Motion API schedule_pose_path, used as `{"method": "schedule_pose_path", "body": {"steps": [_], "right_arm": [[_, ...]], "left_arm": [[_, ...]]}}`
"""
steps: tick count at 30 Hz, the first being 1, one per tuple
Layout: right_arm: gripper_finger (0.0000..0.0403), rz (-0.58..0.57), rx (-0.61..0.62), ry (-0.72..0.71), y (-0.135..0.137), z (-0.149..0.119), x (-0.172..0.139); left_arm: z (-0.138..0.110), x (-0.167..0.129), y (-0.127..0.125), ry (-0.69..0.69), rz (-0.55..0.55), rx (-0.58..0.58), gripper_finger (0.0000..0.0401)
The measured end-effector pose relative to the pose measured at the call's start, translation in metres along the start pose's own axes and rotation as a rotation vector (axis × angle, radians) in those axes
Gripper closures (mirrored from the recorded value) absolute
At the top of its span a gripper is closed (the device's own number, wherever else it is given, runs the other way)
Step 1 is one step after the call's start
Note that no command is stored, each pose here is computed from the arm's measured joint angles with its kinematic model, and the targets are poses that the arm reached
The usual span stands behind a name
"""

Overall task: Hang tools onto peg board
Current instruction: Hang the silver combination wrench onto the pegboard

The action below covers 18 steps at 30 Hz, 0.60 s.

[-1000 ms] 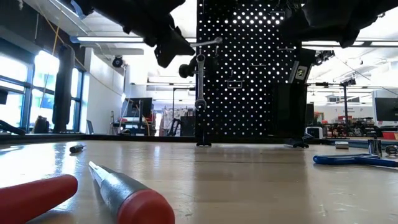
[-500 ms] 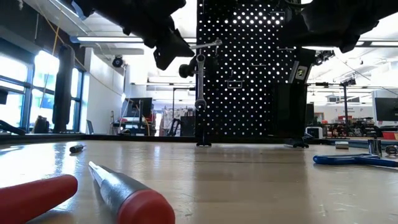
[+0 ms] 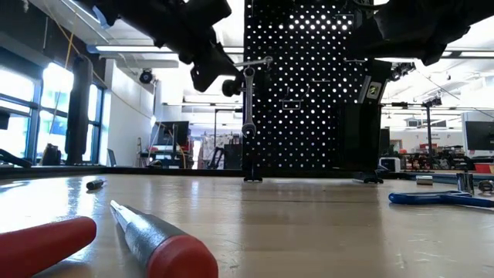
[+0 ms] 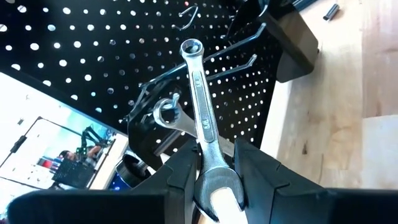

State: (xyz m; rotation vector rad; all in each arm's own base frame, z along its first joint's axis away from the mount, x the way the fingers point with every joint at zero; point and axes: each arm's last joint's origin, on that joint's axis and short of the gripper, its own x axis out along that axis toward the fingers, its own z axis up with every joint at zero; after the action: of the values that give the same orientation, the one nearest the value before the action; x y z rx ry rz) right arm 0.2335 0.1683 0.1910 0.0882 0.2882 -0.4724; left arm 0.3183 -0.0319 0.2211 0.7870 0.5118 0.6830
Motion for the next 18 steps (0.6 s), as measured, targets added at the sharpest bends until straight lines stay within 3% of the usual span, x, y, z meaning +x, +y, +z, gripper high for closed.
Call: {"method": "schedule_pose_path", "body": {"steps": [18], "right_arm": [[0.0297, 0.000, -0.001, 0.000, 0.000, 0.000, 0.000]], "left_arm": [[-0.008, 0.015, 0.008, 0.022, 0.001, 0.009, 0.0324]]}}
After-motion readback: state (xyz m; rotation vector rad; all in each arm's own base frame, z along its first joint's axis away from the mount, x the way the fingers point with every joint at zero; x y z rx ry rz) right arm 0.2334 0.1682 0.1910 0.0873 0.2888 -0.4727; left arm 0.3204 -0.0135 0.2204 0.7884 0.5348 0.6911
